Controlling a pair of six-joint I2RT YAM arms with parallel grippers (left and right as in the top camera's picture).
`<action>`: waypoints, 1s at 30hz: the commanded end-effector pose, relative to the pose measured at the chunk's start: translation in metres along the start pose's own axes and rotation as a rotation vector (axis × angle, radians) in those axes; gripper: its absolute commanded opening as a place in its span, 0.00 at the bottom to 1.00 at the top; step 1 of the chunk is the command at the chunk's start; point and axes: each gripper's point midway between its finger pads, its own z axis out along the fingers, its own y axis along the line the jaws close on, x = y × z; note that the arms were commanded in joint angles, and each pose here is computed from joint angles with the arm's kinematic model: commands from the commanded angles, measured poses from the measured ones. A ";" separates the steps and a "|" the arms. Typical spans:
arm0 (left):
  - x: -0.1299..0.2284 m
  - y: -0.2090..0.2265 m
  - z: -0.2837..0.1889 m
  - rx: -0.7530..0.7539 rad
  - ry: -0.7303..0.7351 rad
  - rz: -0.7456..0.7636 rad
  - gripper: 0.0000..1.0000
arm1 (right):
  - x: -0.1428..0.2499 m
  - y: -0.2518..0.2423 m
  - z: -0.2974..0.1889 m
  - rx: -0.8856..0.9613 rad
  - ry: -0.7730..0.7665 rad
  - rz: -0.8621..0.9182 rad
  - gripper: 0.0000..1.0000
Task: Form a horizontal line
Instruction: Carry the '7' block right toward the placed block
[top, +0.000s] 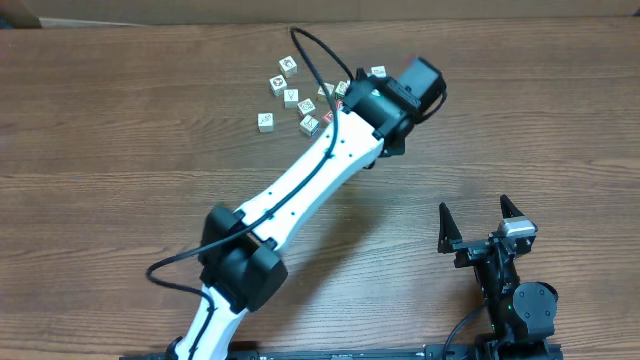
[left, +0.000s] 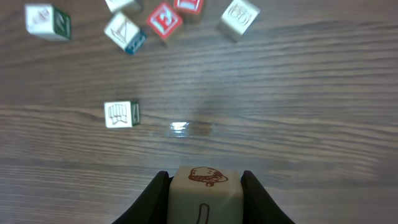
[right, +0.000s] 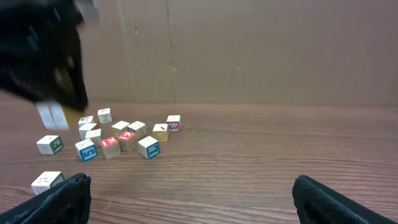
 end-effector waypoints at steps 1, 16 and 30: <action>0.009 0.009 0.031 -0.082 0.013 -0.048 0.14 | 0.002 0.001 0.000 -0.003 -0.002 -0.005 1.00; 0.038 0.022 0.092 -0.142 0.075 0.046 0.11 | 0.002 0.001 0.000 -0.003 -0.002 -0.005 1.00; 0.035 0.037 0.116 -0.147 0.076 0.051 0.11 | 0.002 0.001 0.000 -0.003 -0.002 -0.005 1.00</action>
